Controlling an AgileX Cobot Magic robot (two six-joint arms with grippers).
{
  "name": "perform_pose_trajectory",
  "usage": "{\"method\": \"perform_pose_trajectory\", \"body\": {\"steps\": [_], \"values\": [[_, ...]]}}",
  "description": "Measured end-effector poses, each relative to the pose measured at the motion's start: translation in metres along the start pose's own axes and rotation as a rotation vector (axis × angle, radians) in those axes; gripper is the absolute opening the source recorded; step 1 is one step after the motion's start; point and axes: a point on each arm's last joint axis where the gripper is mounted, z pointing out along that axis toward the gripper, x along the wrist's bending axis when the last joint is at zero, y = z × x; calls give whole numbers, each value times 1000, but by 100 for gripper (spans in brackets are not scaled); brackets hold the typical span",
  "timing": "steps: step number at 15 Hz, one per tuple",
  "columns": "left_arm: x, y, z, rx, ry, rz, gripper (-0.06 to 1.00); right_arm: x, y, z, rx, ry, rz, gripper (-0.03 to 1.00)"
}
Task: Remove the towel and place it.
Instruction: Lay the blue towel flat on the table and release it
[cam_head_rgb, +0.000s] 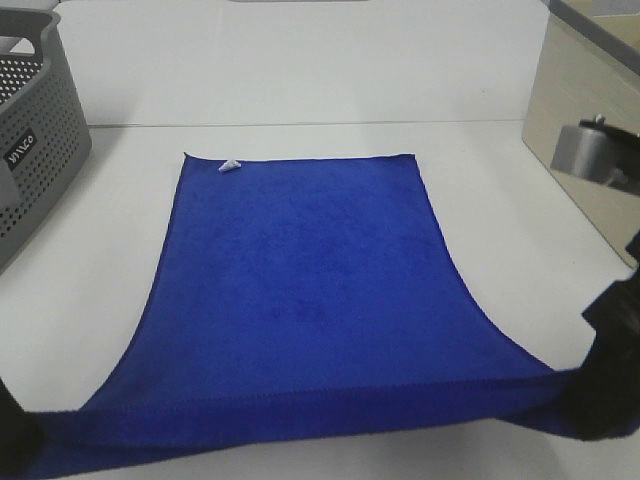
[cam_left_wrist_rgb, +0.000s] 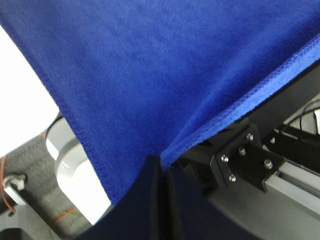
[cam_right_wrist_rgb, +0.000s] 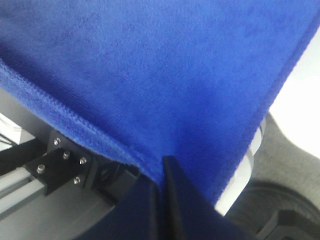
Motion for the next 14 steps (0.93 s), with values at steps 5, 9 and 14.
{"method": "perform_pose_trajectory", "body": {"steps": [5, 9, 14], "values": [[6, 3, 42, 161, -8, 14, 0, -17, -18, 31, 132, -5, 73, 2], [1, 7, 80, 290, 44, 60, 0, -31, -15, 49, 250, -31, 96, 2], [-1, 7, 109, 369, 87, 88, 0, -52, -5, 87, 460, -20, 144, 2]]}}
